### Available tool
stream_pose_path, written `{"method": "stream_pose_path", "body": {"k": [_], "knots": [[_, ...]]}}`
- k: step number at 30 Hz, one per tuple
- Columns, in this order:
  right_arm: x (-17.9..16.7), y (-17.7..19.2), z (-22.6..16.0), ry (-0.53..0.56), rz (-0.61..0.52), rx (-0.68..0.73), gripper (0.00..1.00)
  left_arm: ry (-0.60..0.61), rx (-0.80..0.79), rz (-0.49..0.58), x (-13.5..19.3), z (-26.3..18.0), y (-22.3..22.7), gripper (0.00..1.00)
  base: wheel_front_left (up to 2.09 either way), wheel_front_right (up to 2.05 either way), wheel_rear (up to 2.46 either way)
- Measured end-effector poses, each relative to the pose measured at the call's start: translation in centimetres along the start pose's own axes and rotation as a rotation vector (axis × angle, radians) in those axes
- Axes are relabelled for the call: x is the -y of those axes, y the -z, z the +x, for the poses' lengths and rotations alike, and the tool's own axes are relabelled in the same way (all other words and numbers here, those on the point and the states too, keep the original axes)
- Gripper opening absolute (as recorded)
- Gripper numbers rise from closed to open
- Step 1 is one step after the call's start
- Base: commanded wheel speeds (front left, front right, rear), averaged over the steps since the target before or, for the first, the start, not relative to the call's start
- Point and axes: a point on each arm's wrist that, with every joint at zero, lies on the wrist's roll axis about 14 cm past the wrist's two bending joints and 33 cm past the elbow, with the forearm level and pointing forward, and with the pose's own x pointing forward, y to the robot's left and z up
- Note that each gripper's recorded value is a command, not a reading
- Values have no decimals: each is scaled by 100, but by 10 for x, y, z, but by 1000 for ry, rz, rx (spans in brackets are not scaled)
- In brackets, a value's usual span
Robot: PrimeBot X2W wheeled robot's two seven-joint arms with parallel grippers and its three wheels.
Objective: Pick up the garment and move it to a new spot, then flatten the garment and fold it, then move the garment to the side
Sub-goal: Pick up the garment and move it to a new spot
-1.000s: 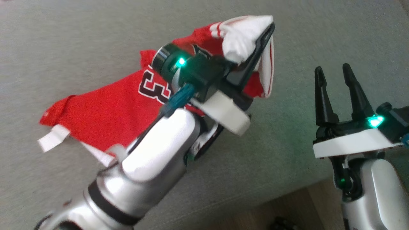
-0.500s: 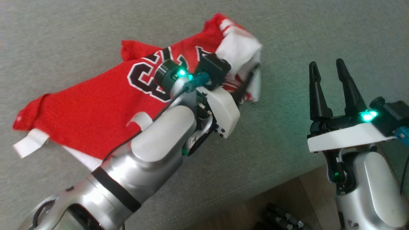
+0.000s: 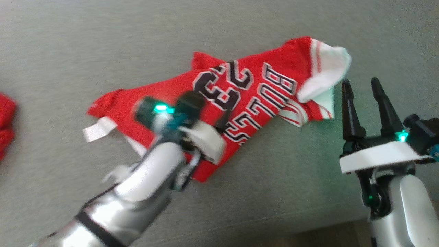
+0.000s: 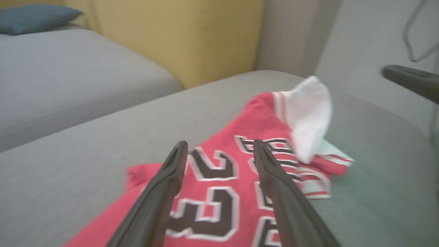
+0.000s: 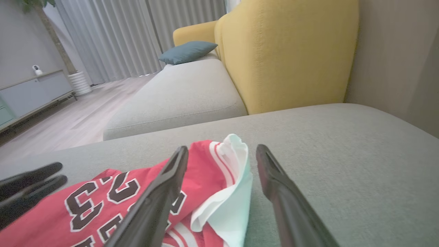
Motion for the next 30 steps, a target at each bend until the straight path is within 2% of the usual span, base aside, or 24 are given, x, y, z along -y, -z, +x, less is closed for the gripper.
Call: {"method": "stream_pose_path", "body": {"k": [3, 4, 8, 13, 22, 30], "knots": [[-13, 1, 0, -36, 2, -9, 100, -177, 26, 21, -48, -26, -11, 100, 0, 0, 0], [-21, -2, 2, -59, 6, -6, 100, -280, 78, 30, -73, -46, -29, 100, 0, 0, 0], [-34, -7, 3, -99, 0, 4, 100, -459, 160, 40, -112, -90, -56, 100, 0, 0, 0], [-49, -14, 2, -144, -4, 13, 100, -650, 192, 56, -147, -152, -64, 100, 0, 0, 0], [-53, -21, -8, -160, -19, 23, 100, -736, 191, 79, -161, -208, -63, 100, 0, 0, 0], [-43, -14, -30, -135, -31, -11, 100, -706, 133, 68, -139, -221, -40, 100, 0, 0, 0]]}}
